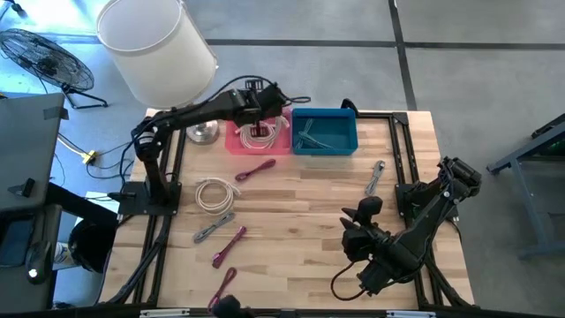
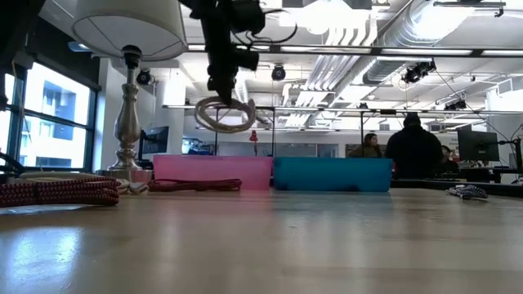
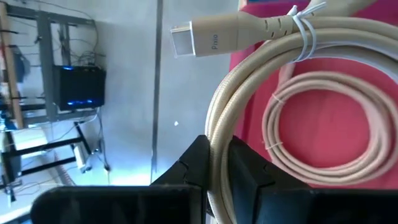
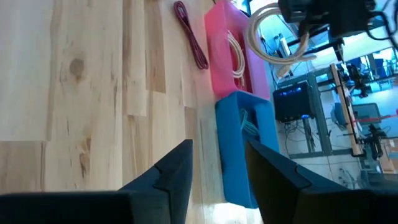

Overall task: Pick & Place USB Port
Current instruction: Put the bottom large white charger cable into the red bin, then put the top small black and pink charger cable into the blue bin

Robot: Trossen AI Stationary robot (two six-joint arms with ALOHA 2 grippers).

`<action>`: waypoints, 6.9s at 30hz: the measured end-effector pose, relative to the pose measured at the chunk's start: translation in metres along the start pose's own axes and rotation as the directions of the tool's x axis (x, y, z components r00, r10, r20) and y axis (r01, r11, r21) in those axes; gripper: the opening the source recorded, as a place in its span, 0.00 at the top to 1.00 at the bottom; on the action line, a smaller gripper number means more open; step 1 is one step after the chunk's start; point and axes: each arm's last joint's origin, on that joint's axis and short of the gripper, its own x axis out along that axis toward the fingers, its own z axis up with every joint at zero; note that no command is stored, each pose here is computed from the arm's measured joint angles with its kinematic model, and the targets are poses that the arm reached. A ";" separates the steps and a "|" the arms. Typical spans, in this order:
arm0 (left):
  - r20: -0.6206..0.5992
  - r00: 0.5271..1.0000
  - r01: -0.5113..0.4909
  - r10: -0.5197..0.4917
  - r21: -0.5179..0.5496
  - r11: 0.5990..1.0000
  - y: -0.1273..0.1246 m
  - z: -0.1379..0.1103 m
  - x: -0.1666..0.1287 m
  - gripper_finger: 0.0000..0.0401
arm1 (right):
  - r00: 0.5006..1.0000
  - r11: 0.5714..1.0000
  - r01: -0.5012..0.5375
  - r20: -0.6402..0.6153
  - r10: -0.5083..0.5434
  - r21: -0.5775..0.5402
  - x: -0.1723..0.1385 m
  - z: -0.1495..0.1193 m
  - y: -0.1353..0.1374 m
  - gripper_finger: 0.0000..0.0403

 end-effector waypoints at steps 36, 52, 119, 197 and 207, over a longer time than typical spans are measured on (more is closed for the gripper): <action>0.074 0.972 0.230 -0.222 -0.133 0.964 -0.014 -0.031 0.064 0.53 | 0.999 0.999 0.020 -0.049 -0.019 0.028 0.015 0.005 -0.008 0.65; 0.219 0.829 0.522 -0.515 0.027 0.852 -0.038 -0.030 -0.027 0.62 | 0.997 1.000 0.023 -0.072 -0.023 -0.004 0.015 0.002 -0.009 0.65; -0.057 0.808 0.582 -0.586 -0.074 0.810 -0.156 -0.045 0.031 0.35 | 0.995 0.997 -0.071 -0.066 0.073 0.036 0.000 -0.001 0.002 0.65; 0.883 0.142 0.394 -0.447 0.364 0.844 -0.153 -0.002 -0.166 0.97 | 0.946 0.991 0.115 0.299 -0.129 0.065 0.021 0.068 -0.026 0.43; 0.889 0.104 0.373 -0.446 0.381 0.846 -0.165 -0.008 -0.154 0.97 | 0.912 0.998 -0.032 0.410 0.006 0.055 0.038 0.096 -0.041 0.44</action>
